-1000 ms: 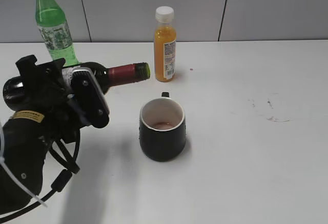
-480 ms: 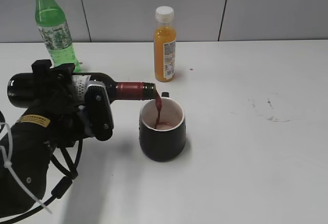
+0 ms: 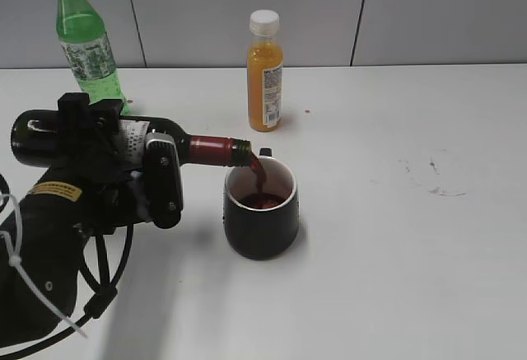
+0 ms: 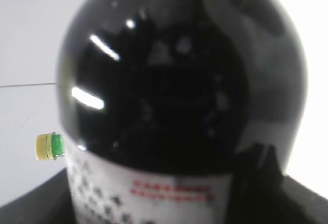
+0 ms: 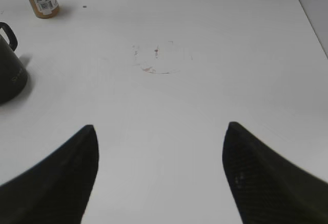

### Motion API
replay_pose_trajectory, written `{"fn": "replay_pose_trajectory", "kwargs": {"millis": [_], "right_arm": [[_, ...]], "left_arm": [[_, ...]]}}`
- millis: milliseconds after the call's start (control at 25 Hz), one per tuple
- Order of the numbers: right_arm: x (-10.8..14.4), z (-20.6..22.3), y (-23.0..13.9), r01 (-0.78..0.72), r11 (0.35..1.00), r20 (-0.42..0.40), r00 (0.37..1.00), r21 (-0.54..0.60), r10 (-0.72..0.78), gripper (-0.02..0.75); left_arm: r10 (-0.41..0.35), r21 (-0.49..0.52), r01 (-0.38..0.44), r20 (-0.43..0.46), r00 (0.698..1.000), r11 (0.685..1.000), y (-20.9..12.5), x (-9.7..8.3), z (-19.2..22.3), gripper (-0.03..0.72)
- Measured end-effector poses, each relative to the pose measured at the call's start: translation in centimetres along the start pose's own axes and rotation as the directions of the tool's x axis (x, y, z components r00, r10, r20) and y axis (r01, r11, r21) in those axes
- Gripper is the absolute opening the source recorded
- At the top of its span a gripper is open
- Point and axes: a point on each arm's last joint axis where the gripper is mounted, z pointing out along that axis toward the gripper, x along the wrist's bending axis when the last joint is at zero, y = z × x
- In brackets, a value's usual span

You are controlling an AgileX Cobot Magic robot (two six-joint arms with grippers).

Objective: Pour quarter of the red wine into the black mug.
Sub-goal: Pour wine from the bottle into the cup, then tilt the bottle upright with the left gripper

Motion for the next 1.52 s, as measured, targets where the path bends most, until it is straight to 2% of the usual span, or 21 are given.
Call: {"fn": "replay_pose_trajectory", "kwargs": {"millis": [520, 960, 1320, 1520], "right_arm": [[0.0, 0.0, 0.0, -0.001, 1.000, 0.000, 1.000, 0.000, 0.001, 0.573], [0.0, 0.0, 0.0, 0.001, 1.000, 0.000, 1.000, 0.000, -0.001, 0.573], [0.0, 0.0, 0.0, 0.000, 1.000, 0.000, 1.000, 0.000, 0.000, 0.573], [0.0, 0.0, 0.0, 0.000, 1.000, 0.000, 1.000, 0.000, 0.000, 0.573]], "left_arm": [[0.002, 0.020, -0.003, 0.009, 1.000, 1.000, -0.2, -0.1, 0.0, 0.541], [-0.132, -0.013, 0.132, -0.005, 0.991, 0.991, 0.1, 0.1, 0.0, 0.541], [-0.083, -0.036, 0.083, -0.013, 0.996, 0.996, 0.3, 0.2, 0.0, 0.541], [-0.117, -0.045, 0.116, -0.029, 0.993, 0.992, 0.8, 0.7, 0.3, 0.541]]}}
